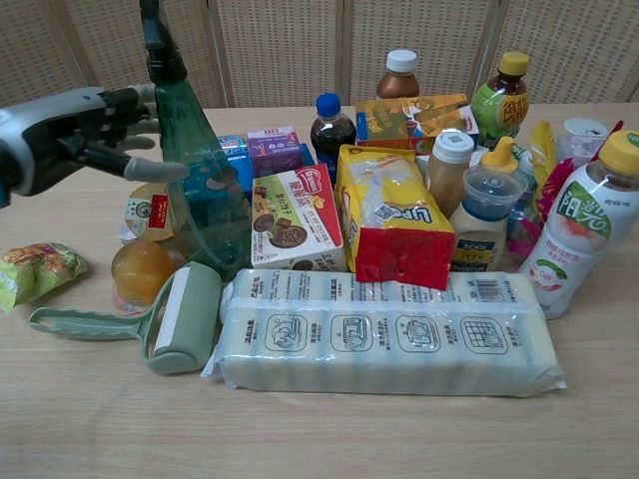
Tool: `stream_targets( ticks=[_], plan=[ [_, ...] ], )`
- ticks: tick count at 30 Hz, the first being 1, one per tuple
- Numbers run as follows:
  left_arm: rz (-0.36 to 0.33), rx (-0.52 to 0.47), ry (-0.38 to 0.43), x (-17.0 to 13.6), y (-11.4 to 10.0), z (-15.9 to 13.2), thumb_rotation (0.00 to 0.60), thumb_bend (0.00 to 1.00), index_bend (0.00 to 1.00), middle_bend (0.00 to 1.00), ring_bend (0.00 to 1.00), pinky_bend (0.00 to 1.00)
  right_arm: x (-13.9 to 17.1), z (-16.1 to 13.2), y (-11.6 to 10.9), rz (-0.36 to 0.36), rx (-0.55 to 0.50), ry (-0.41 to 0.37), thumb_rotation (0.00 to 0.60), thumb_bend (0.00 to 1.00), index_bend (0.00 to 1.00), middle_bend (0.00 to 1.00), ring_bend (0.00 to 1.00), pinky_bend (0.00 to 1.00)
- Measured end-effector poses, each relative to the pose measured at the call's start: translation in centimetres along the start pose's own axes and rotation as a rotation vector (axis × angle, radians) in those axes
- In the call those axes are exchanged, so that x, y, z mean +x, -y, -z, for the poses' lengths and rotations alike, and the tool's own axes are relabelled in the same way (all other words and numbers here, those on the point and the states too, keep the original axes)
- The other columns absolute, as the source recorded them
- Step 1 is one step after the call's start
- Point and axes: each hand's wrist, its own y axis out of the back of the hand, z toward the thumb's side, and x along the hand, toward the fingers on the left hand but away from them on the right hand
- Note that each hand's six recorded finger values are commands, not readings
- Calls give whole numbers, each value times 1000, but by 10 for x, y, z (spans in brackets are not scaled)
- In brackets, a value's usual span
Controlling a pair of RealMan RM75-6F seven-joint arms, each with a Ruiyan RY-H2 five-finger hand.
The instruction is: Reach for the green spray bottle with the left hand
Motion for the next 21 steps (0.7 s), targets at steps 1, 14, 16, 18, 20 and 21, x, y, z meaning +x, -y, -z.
stream_targets(
  ticks=[1,14,16,18,20,21],
  plan=[
    [10,-18,14,7,5,-6,573,224,0,18,28,0,0,1,-1,0,2,4,394,150,0,0,0,0],
    [-10,-25,40,45,33,-22,600,328,560,742,784,256,-1,2,-3,2,7,17,391,149,0,0,0,0],
    [-44,-40,37,48,29,-22,600,330,585,769,792,283,-1,2,-4,4,6,17,392,150,0,0,0,0],
    [-76,-59,38,50,23,-22,600,329,603,789,808,308,-2,1,-4,4,7,16,391,149,0,0,0,0],
    [-112,-74,42,51,15,-23,600,327,607,794,813,321,-2,0,-4,4,6,13,391,149,0,0,0,0],
    [-126,-78,45,52,12,-23,600,326,607,794,813,324,-3,0,-4,4,5,12,390,150,0,0,0,0]
  ],
)
